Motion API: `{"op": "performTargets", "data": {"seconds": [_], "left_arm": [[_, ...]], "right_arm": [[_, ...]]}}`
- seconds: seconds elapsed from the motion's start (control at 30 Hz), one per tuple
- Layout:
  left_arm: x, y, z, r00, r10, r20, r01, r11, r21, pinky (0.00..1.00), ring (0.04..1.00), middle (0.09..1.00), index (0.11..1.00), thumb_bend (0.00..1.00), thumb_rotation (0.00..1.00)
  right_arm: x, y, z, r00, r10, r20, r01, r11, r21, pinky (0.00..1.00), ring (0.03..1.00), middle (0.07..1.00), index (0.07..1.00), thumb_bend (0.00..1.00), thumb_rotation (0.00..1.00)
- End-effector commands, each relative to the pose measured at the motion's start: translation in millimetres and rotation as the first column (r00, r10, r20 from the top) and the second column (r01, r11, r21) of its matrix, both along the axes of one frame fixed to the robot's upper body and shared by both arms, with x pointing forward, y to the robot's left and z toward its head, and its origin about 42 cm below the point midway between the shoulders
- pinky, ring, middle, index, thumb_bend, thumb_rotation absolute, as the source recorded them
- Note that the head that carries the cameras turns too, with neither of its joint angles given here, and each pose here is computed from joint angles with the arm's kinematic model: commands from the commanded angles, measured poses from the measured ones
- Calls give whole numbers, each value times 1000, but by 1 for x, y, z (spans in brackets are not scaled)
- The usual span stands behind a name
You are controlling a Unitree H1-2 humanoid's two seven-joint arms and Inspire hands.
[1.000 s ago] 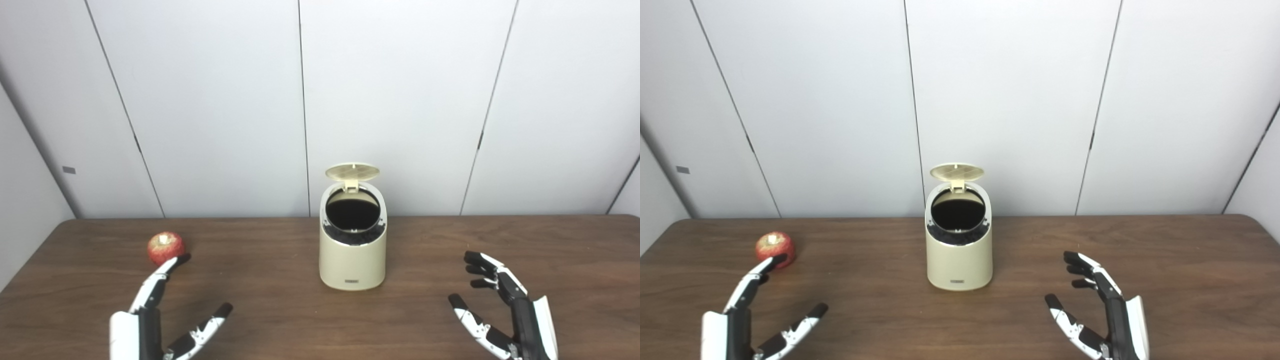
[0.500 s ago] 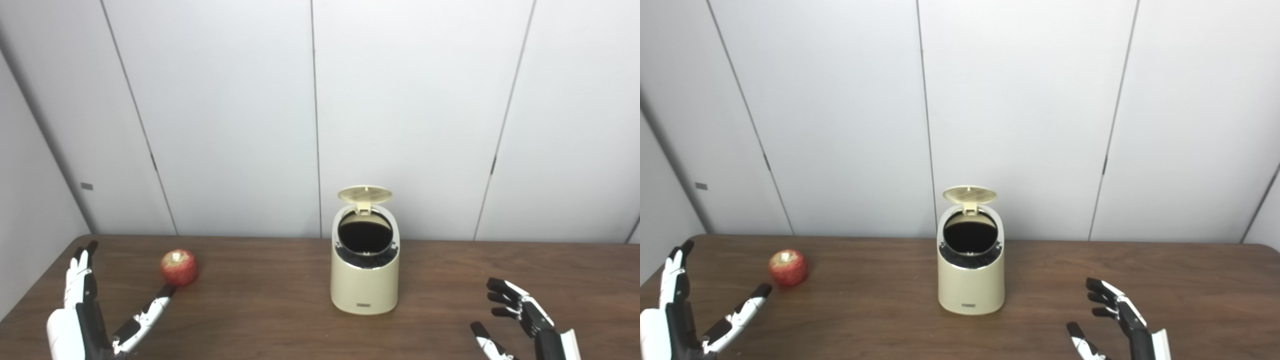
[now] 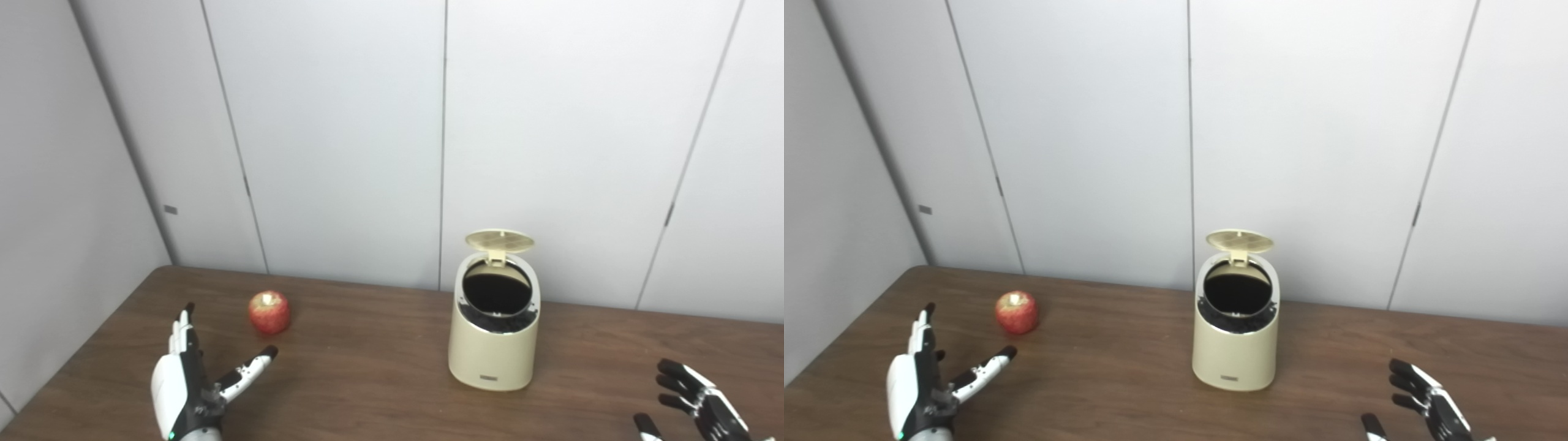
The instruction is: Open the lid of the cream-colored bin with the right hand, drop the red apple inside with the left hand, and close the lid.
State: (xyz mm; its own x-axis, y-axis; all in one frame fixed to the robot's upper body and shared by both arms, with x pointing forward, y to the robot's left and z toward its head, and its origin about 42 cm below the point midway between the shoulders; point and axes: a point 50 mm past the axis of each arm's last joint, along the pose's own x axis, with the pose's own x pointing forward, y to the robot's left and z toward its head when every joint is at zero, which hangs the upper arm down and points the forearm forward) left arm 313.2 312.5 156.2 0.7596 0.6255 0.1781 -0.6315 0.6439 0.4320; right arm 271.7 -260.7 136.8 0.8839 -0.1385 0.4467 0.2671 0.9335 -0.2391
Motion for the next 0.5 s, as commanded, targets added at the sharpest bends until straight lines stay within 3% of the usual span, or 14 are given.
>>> {"op": "performTargets", "data": {"seconds": [0.0,0.1,0.23,0.27,0.47], "left_arm": [[22,-10,21,999,-32,43,32,999,-3,814,988,1000,1000,962,298],[35,-22,27,999,-41,36,41,999,-5,807,999,1000,1000,998,345],[46,-34,32,999,-25,32,25,1000,4,830,997,1000,1000,1000,339],[48,-35,34,999,-19,29,18,1000,8,842,999,1000,1000,1000,339],[60,-34,38,1000,28,11,-28,999,16,938,1000,1000,1000,1000,346]], "right_arm": [[-11,-34,-14,997,-35,-75,31,998,-53,682,764,788,773,163,0],[-7,-46,-13,997,-20,-73,18,999,-29,688,770,796,778,159,0],[-2,-59,-10,994,-24,-105,23,1000,-13,641,745,779,758,202,473],[-1,-61,-9,993,-31,-114,29,999,-15,634,737,772,753,219,546],[1,-72,-9,987,-48,-156,46,999,-13,614,711,749,729,306,681]]}}
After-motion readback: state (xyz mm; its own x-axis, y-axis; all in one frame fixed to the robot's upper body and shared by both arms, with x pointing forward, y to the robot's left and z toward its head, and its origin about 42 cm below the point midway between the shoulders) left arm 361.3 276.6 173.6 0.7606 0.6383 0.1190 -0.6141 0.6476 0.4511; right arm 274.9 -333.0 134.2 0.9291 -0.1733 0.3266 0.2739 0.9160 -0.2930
